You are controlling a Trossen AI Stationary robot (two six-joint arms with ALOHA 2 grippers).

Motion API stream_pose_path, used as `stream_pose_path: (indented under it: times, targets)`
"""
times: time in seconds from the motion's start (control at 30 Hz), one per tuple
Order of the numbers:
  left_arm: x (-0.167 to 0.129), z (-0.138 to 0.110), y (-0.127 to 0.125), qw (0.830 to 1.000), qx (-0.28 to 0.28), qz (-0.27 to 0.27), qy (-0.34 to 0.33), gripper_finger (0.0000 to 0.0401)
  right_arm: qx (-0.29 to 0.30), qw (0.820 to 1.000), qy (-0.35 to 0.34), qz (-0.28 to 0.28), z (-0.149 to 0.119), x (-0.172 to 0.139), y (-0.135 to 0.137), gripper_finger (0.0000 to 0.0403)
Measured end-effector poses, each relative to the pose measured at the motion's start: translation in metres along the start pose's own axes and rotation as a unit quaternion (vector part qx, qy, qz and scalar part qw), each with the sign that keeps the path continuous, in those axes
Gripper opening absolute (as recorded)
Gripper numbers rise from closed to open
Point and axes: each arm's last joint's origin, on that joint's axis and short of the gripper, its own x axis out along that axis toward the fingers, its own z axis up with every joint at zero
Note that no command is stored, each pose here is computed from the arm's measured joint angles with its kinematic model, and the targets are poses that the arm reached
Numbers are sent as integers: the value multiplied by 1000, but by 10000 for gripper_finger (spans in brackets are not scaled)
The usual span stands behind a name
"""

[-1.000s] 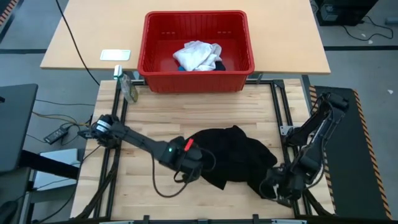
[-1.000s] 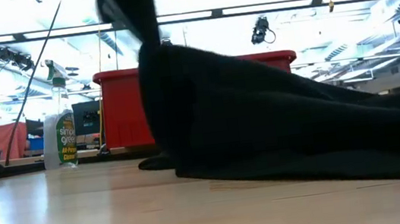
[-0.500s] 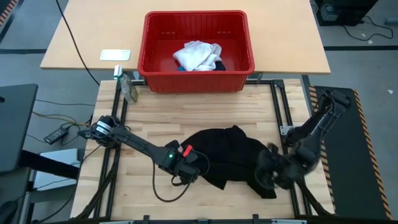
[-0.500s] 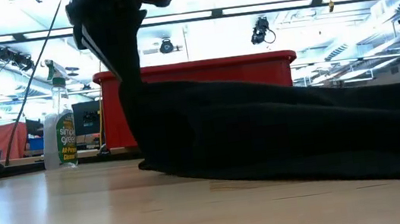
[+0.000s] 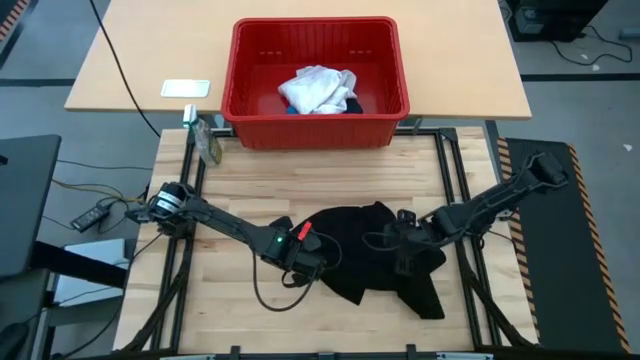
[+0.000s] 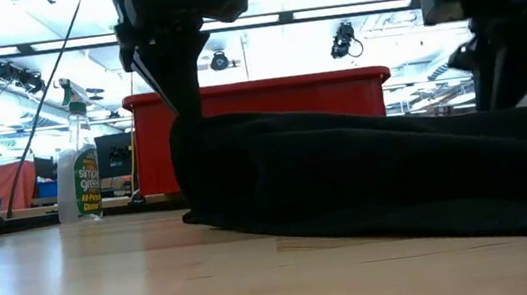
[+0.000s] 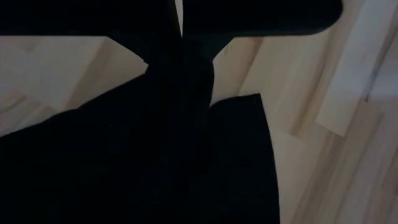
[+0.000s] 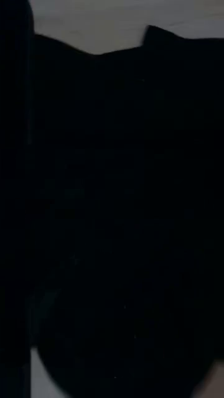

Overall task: Fold laundry
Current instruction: Fold the black shirt on the table

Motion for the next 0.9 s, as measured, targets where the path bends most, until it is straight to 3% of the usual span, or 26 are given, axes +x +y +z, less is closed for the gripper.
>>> stream_pose_path:
  times: [0.23,0.6,0.7,0.83,0.9]
  targets:
    - [0,1,0,1000,-1,7,-10,0,-39,999,-19,7,-4,16,-9,128]
    - [0,2,1,1000,-1,15,-20,0,-19,999,17,42,-7,35,-14,123]
    - [0,2,1,1000,0,16,-20,0,-21,998,31,57,-8,37,-13,98]
    - [0,0,2,1000,5,25,-12,0,-9,996,42,81,-9,37,-12,23]
    - [0,-2,4,999,9,33,-4,0,-7,994,50,101,-8,35,-10,11]
